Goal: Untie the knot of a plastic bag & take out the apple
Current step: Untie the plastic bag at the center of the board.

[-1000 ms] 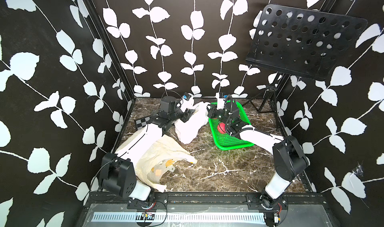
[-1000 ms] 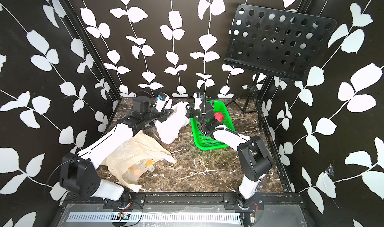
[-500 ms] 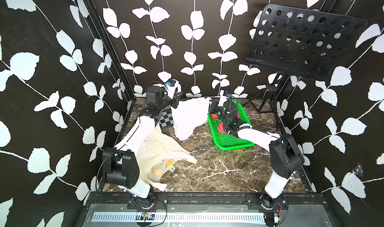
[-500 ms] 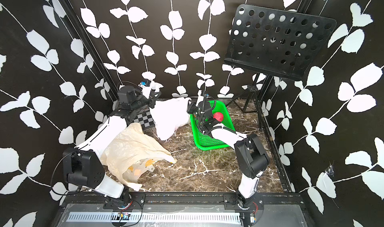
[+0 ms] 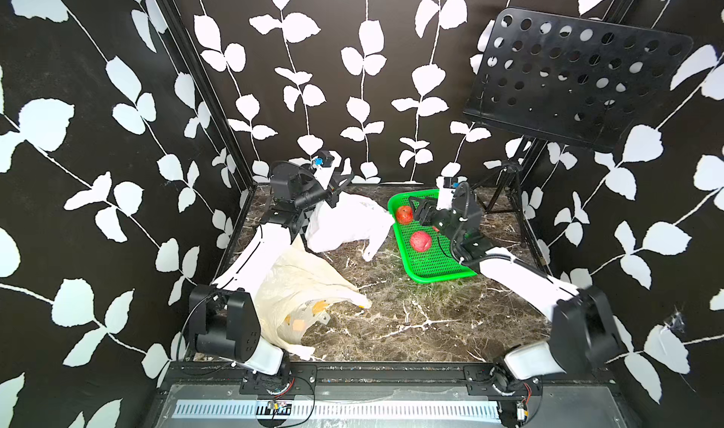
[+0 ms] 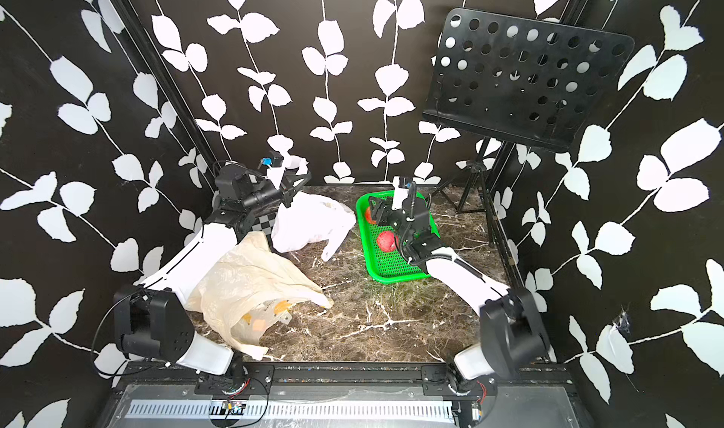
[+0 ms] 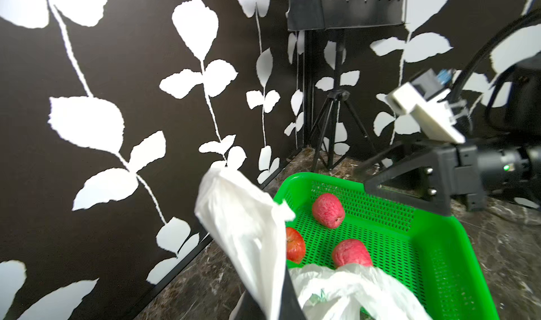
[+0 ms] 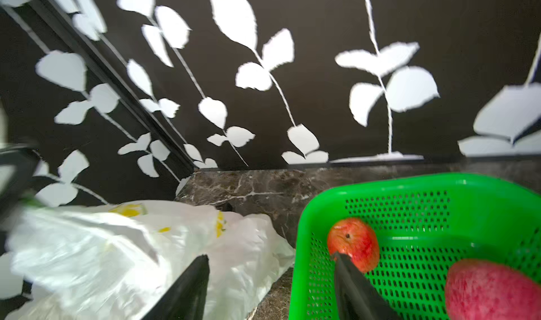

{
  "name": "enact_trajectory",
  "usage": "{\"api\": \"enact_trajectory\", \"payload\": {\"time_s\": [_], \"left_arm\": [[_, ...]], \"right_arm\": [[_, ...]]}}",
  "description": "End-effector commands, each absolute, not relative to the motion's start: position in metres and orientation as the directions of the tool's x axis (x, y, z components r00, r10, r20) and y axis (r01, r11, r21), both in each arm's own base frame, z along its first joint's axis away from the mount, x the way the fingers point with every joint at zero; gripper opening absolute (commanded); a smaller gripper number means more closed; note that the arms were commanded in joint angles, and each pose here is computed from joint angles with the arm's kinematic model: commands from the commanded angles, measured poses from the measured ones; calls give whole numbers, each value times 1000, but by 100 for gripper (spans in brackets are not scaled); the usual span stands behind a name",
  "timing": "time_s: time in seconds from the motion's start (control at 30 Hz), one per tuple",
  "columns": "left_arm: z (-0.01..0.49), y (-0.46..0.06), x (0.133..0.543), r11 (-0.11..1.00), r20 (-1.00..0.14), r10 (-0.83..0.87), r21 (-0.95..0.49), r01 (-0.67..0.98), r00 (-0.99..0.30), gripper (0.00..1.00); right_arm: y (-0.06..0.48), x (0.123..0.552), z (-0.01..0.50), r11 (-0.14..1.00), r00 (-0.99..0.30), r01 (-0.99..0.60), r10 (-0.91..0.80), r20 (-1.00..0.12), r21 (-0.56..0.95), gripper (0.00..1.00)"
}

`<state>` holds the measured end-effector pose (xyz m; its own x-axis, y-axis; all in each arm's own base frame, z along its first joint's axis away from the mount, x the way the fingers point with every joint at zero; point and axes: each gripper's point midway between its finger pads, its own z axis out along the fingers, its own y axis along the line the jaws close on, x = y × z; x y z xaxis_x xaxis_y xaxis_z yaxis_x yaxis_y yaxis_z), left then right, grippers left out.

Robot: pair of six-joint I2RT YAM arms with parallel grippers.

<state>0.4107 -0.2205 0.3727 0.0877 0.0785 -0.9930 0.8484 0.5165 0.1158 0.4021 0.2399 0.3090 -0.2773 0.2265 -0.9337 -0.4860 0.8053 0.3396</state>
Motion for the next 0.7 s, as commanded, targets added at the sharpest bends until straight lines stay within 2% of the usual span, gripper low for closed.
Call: {"api": "enact_trajectory", "payload": {"time_s": [0.0, 0.17, 0.37, 0.47, 0.6, 0.67], "left_arm": [[381, -229, 395, 429, -992, 43, 127, 894, 120, 0], [369, -229, 394, 436, -996, 39, 89, 895, 80, 0], [358, -232, 387, 428, -998, 37, 62, 902, 51, 0], [353, -232, 386, 425, -999, 31, 52, 904, 43, 0], [346, -229, 381, 432, -997, 60, 70, 899, 48, 0], [341, -227, 381, 446, -995, 81, 86, 891, 55, 0]], "right_arm": [[271, 375, 317, 803, -210, -580, 15, -978, 136, 74], [310, 357, 299, 821, -211, -571, -132, -969, 12, 80], [328, 370, 275, 878, -248, -475, -191, -950, -52, 88], [318, 386, 255, 909, -268, -384, -277, -923, -162, 90], [280, 397, 253, 892, -256, -286, -423, -869, -350, 91], [257, 399, 262, 888, -261, -268, -440, -859, -374, 88]]}}
